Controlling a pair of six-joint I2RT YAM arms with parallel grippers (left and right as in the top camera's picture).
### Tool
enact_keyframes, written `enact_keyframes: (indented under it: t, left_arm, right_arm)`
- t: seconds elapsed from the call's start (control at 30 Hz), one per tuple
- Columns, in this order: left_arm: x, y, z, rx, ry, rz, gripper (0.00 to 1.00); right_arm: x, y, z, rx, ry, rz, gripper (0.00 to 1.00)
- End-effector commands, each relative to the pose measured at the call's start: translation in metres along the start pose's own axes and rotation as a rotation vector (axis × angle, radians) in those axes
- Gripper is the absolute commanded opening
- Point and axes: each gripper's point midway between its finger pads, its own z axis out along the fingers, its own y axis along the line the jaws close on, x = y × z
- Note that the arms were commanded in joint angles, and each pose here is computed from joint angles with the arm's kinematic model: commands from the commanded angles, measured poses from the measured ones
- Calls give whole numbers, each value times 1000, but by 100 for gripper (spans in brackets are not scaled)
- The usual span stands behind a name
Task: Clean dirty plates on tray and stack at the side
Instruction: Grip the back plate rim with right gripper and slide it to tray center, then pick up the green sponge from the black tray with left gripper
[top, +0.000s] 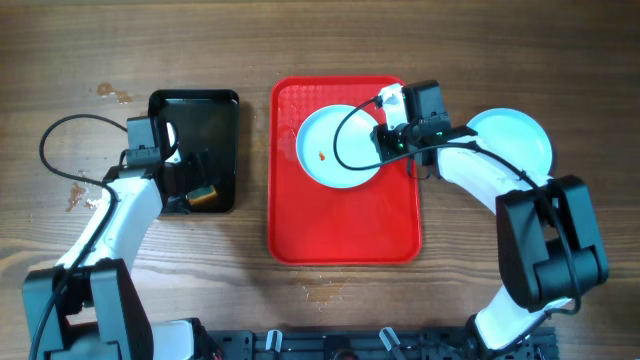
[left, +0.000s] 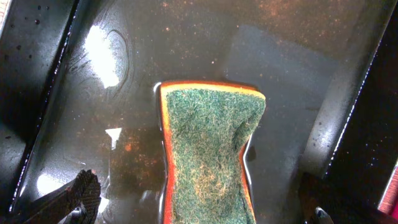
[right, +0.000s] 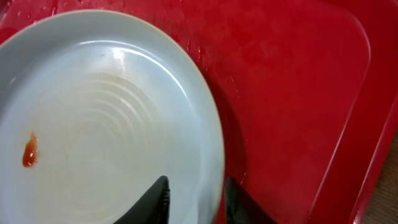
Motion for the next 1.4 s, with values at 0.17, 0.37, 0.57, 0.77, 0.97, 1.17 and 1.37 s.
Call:
enact_keyframes:
  t: [0.17, 0.37, 0.57, 0.77, 0.97, 1.17, 1.37]
  left_arm:
    - [0, -1, 0, 13, 3, 5, 100]
    - [0, -1, 0, 13, 3, 5, 100]
    - [0, -1, 0, 13, 3, 5, 100]
    - [-2, -2, 0, 15, -5, 4, 100]
    - [8, -14, 0, 89, 40, -1, 100]
    - [29, -53, -11, 328, 150, -13, 100]
    - [28, -39, -16, 240, 146, -12, 100]
  right_arm:
    - [70, 16, -6, -4, 294, 526, 4]
    - [85, 34, -18, -58, 393, 652, 37]
    - [21, 23, -35, -84, 110, 90, 37]
    - [44, 17, -13, -63, 190, 147, 27]
    - [84, 0, -11, 93, 338, 431, 7]
    - [98, 20, -46, 93, 433, 702, 15]
    - [67, 15, -59, 49, 303, 435, 31]
